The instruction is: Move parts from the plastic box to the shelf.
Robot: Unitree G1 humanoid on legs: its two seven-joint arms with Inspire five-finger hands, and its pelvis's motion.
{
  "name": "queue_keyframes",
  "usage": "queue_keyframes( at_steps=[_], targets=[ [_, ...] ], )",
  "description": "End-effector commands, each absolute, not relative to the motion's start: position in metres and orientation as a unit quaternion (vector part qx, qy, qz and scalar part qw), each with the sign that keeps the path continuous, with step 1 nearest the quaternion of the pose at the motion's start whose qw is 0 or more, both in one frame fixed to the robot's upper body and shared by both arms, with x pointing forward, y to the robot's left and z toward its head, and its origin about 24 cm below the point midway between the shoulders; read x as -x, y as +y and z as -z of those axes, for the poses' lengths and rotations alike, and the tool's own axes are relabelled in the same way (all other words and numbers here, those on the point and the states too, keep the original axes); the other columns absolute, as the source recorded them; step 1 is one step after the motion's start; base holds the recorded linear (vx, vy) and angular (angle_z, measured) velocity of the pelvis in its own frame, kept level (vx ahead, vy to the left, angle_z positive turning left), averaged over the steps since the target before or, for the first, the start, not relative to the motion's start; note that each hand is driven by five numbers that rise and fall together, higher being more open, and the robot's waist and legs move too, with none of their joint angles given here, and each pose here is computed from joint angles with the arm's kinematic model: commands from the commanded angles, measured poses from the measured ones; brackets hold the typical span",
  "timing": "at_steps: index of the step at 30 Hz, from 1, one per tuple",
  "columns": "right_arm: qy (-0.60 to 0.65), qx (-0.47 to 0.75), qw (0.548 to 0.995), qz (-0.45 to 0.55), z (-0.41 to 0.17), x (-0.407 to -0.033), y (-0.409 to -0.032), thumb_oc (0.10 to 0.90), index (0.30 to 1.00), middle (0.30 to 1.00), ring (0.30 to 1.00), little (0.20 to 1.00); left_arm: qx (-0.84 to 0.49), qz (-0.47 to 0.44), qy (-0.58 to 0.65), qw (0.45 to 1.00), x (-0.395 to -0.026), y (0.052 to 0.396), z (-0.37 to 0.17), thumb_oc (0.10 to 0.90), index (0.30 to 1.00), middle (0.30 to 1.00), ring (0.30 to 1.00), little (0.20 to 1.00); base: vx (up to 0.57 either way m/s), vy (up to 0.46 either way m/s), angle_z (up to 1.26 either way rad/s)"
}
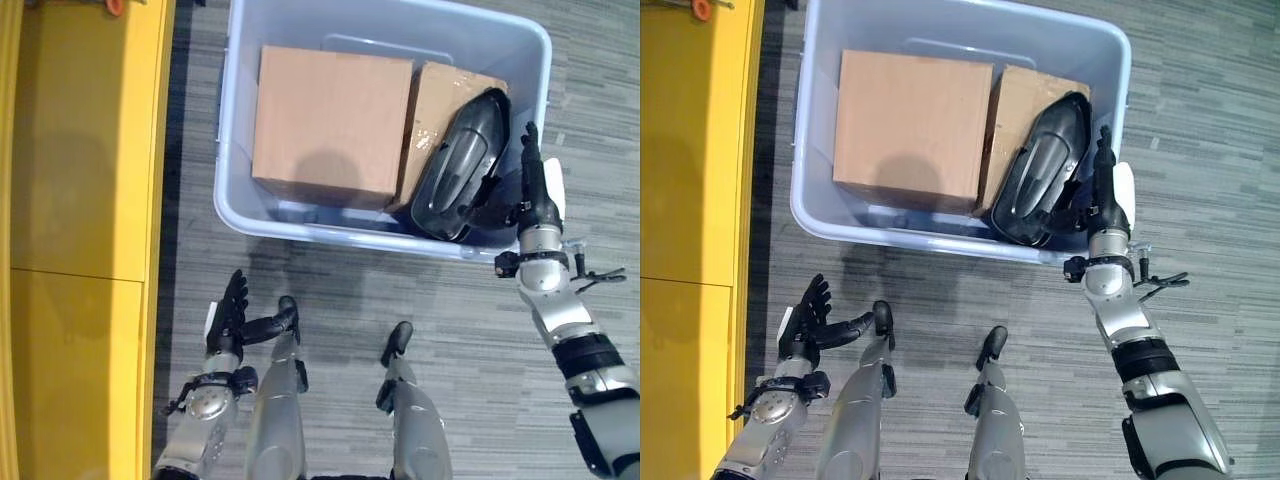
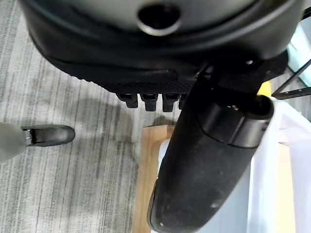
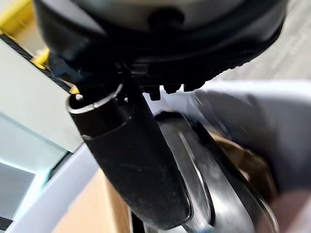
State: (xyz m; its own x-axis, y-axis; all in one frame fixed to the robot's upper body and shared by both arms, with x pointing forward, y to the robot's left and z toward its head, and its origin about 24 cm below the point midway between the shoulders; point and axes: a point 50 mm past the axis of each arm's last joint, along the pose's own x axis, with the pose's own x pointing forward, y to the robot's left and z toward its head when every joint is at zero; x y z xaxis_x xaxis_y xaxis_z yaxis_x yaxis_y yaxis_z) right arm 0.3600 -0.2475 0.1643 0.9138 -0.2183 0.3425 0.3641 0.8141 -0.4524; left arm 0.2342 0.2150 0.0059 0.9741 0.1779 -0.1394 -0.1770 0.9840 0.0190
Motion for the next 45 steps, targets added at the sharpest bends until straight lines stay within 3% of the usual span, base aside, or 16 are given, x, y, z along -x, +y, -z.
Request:
queue_keyframes(
  at_steps=[1,21,31,32,36,45],
  targets=[
    [-0.249,0.238,0.924,0.167,-0.235,-0.366,-0.25,0.9,1.0,1.0,1.0,1.0,0.019,-0.072,0.003,0.997,-0.235,0.207,-0.028,0.9,1.0,1.0,1.0,1.0,0.0,-0.017,0.04],
    [-0.193,0.183,0.952,0.154,-0.256,-0.397,-0.251,0.9,1.0,1.0,1.0,1.0,0.035,-0.042,-0.008,0.998,-0.245,0.192,-0.034,0.9,1.0,1.0,1.0,1.0,0.0,-0.006,0.02],
    [-0.218,-0.033,0.96,0.175,-0.273,-0.399,-0.257,0.9,1.0,1.0,1.0,1.0,0.044,-0.043,0.01,0.998,-0.246,0.19,-0.028,0.9,1.0,1.0,1.0,1.0,0.01,0.007,0.05],
    [-0.24,-0.134,0.945,0.175,-0.278,-0.399,-0.251,0.9,1.0,1.0,1.0,1.0,0.048,-0.044,0.016,0.998,-0.247,0.188,-0.026,0.9,1.0,1.0,1.0,1.0,0.0,0.0,0.0],
    [-0.269,-0.251,0.919,0.143,-0.283,-0.4,-0.227,0.9,1.0,1.0,1.0,1.0,0.053,-0.045,0.023,0.997,-0.25,0.183,-0.025,0.9,1.0,1.0,1.0,1.0,0.0,0.0,0.0],
    [-0.29,-0.374,0.875,0.098,-0.29,-0.396,-0.183,0.9,1.0,1.0,1.0,1.0,0.054,-0.045,0.027,0.997,-0.254,0.178,-0.025,0.9,1.0,1.0,1.0,1.0,0.0,0.004,0.01]
  ],
)
